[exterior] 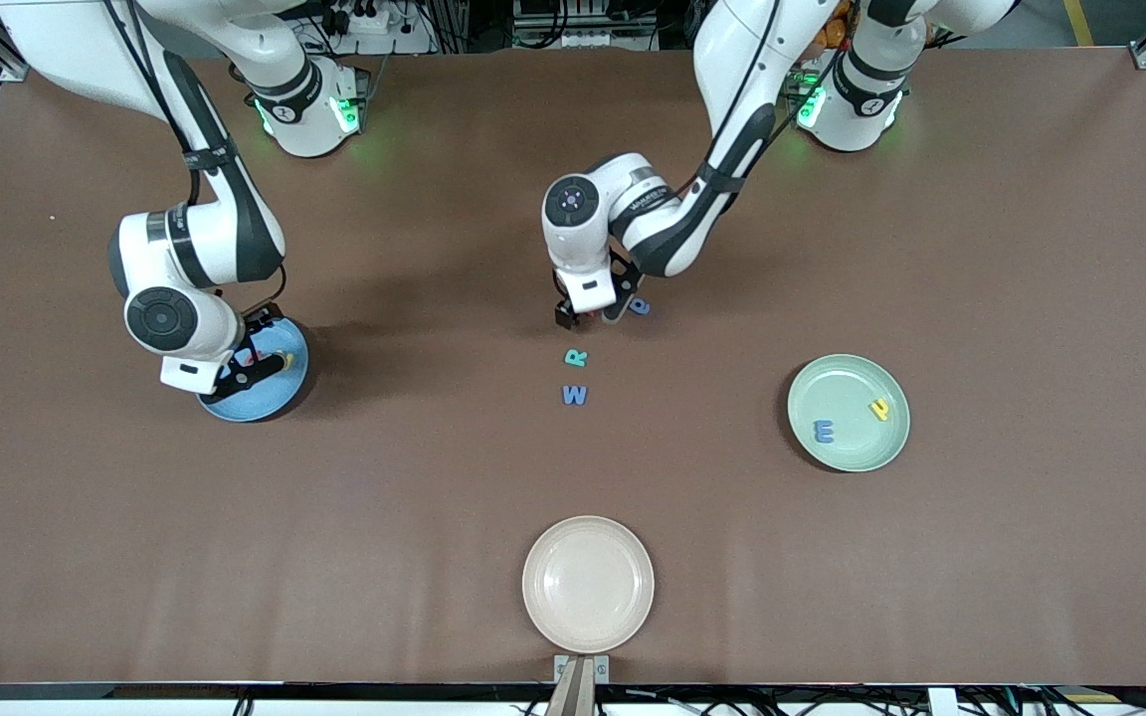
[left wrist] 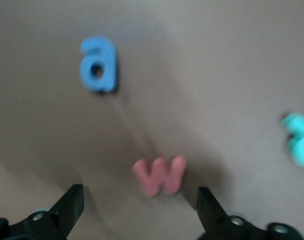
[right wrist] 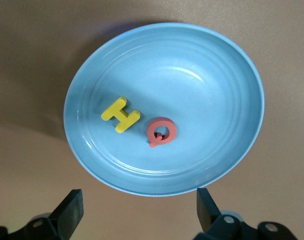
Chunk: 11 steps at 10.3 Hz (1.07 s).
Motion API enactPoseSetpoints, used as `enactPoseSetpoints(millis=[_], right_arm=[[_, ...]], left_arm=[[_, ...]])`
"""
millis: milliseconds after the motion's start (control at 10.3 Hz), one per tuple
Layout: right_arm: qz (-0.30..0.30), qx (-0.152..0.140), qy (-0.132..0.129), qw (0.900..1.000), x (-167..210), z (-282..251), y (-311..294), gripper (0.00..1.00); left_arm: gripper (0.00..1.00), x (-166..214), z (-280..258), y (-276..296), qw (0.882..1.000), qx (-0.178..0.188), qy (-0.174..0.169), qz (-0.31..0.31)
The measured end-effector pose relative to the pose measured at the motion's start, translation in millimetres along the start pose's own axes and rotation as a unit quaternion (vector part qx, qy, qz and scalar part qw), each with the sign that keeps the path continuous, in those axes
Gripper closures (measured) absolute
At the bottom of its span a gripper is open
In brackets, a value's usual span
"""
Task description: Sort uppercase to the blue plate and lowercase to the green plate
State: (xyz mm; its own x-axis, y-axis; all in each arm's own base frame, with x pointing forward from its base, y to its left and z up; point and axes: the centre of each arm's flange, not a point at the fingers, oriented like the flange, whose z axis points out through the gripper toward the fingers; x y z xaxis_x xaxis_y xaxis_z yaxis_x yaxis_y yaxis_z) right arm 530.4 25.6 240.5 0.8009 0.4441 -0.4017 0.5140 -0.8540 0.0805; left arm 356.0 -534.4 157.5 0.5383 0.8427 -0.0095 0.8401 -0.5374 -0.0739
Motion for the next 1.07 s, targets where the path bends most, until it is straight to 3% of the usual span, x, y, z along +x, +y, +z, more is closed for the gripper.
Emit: enactPoseSetpoints(millis=[292,681,1070], right_arm=[[0.039,0.039,-0.012,0.998,-1,1,-10,0.0],[0.123,0.06,-0.02,0.99,16,-15,-72,0.01],[0.18,0.078,0.0,0.981,36,-37,-147,0.01]], left_arm=[[0.0,-4,1,-23,1.0,-0.008,0.0,0.018],[0.0,13,-30,-16,0.999,-0.031,-0.002,0.007],[0.0,30,-31,-6,0.998,-0.06,-0.005,-0.001]])
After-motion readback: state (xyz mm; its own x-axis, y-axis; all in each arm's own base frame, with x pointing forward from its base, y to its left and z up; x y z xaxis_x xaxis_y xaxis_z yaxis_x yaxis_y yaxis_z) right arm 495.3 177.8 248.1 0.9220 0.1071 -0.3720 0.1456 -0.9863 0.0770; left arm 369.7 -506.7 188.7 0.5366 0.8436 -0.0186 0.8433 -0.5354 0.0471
